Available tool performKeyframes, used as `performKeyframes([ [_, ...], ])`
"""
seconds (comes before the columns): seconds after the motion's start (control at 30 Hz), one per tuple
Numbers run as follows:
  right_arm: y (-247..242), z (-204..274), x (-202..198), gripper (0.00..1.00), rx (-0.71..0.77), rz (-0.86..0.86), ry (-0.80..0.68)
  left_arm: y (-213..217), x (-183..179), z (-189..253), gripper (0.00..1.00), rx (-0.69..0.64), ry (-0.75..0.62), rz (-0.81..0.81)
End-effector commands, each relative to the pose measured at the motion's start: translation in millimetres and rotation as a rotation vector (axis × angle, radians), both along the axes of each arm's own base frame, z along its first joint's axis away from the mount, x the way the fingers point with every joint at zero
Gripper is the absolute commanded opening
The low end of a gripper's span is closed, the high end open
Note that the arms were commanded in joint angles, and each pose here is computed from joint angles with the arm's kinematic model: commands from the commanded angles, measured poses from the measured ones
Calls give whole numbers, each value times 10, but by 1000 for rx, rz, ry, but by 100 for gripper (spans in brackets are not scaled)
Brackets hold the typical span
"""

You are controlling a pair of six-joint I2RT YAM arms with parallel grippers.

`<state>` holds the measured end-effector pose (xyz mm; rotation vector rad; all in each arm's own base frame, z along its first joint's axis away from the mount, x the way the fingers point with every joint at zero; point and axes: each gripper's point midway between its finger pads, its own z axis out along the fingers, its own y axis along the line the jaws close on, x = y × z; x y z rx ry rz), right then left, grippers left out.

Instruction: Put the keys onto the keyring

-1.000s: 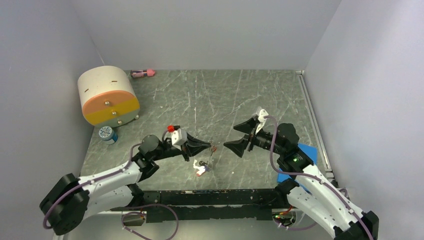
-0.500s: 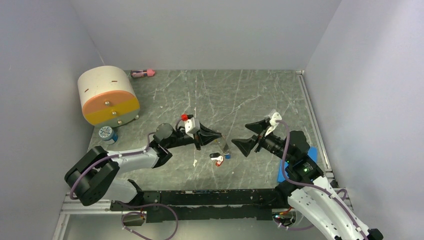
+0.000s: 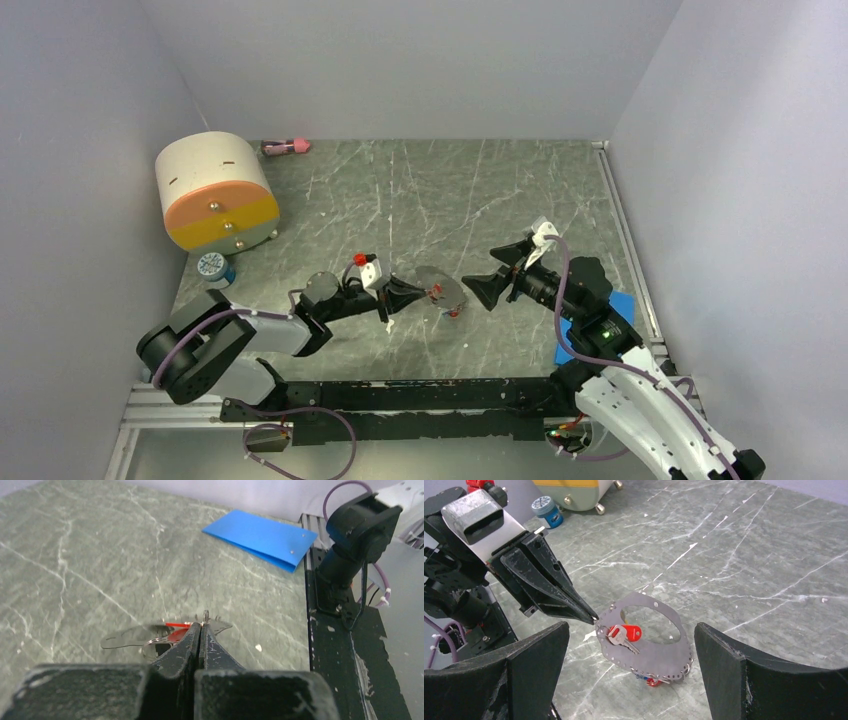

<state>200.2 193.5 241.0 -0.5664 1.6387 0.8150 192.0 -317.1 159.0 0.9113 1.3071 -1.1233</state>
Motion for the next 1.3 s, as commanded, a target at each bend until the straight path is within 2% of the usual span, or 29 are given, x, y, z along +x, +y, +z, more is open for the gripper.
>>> performKeyframes([
  [0.0,30,218,28,99,36,7,-52,89,11,25,2,-5,-37,39],
  [0.33,84,155,52,99,34,27,-27,240,-88,-135,2,119,-17,48],
  [0.63,97,142,70,99,38,28,-23,365,-150,-228,19,174,26,73],
  [0.83,106,158,74,99,46,30,-32,417,-173,-125,36,169,23,89],
  [1.1,146,122,93,99,49,45,-25,527,-108,12,73,138,44,177],
  [1.27,192,39,117,99,48,63,0,509,-22,15,88,154,107,210],
])
